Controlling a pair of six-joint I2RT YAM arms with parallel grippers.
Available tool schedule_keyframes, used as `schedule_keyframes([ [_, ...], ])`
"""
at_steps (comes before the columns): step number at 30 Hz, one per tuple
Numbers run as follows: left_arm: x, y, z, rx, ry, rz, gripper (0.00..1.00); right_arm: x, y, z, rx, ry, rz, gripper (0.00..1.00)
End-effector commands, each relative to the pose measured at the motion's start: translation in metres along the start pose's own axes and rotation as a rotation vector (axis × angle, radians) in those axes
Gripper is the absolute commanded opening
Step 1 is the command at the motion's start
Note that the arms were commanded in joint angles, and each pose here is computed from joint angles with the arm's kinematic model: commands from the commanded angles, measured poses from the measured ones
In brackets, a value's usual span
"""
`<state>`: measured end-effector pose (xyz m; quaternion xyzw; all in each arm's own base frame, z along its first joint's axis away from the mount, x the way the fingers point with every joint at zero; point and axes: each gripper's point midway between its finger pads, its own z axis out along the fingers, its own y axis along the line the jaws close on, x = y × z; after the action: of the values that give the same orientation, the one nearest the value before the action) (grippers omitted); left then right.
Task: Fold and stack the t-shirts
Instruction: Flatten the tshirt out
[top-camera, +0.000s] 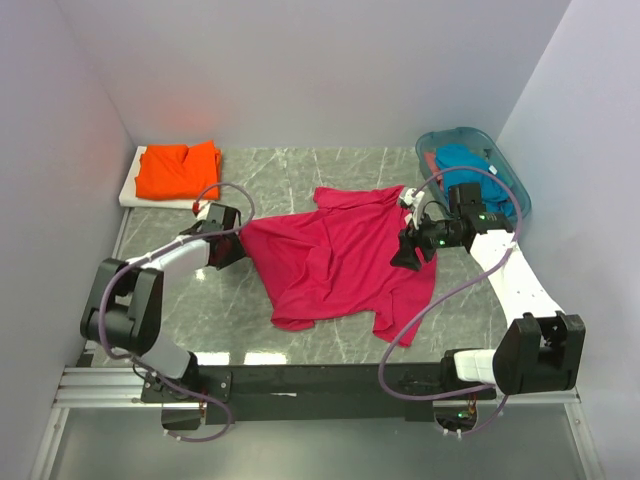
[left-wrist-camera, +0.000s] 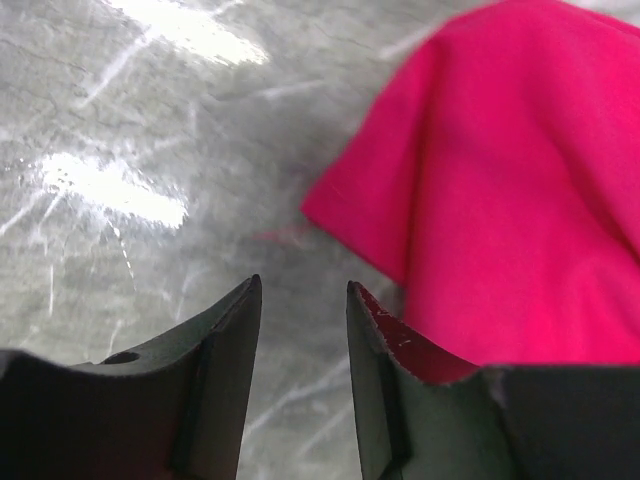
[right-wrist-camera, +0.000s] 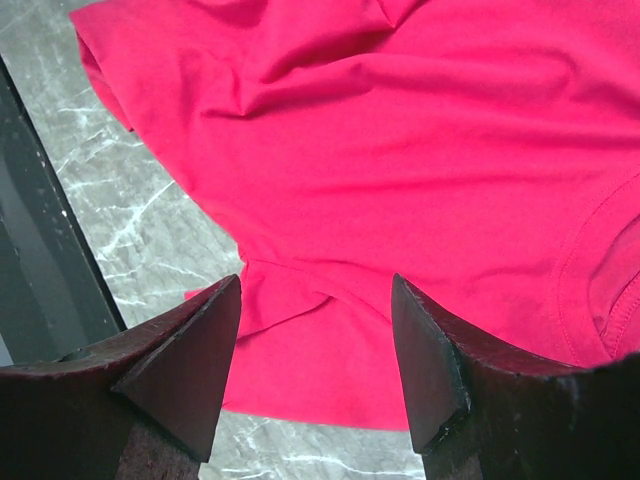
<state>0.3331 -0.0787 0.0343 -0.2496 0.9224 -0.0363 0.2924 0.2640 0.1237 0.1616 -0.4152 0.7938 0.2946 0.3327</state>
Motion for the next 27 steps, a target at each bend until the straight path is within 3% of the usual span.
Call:
schedule_keyframes([
  [1, -0.025, -0.011, 0.006, 0.002, -0.065, -0.060, 0.45, -0.003, 0.004, -0.001, -0.024, -0.009, -0.010, 0.68],
  [6, -0.037, -0.011, 0.015, -0.043, -0.078, -0.047, 0.37, -0.003, 0.004, -0.001, -0.023, -0.010, -0.011, 0.68],
  [13, -0.052, -0.022, 0.015, -0.036, -0.084, 0.004, 0.38, -0.002, 0.005, -0.001, -0.028, -0.007, -0.015, 0.68],
  [21, -0.040, -0.023, 0.015, 0.004, -0.050, 0.025, 0.38, -0.002, 0.006, -0.001, -0.033, -0.008, -0.016, 0.68],
  [23, -0.038, -0.021, 0.018, -0.003, -0.045, 0.024, 0.29, -0.002, 0.006, 0.000, -0.035, -0.007, -0.017, 0.68],
  [24, -0.039, -0.020, 0.019, -0.010, -0.048, 0.022, 0.14, -0.002, 0.006, -0.001, -0.033, -0.006, -0.016, 0.68],
  [27, -0.039, -0.015, 0.022, -0.034, -0.048, 0.023, 0.03, -0.002, 0.006, -0.001, -0.033, -0.008, -0.017, 0.68],
])
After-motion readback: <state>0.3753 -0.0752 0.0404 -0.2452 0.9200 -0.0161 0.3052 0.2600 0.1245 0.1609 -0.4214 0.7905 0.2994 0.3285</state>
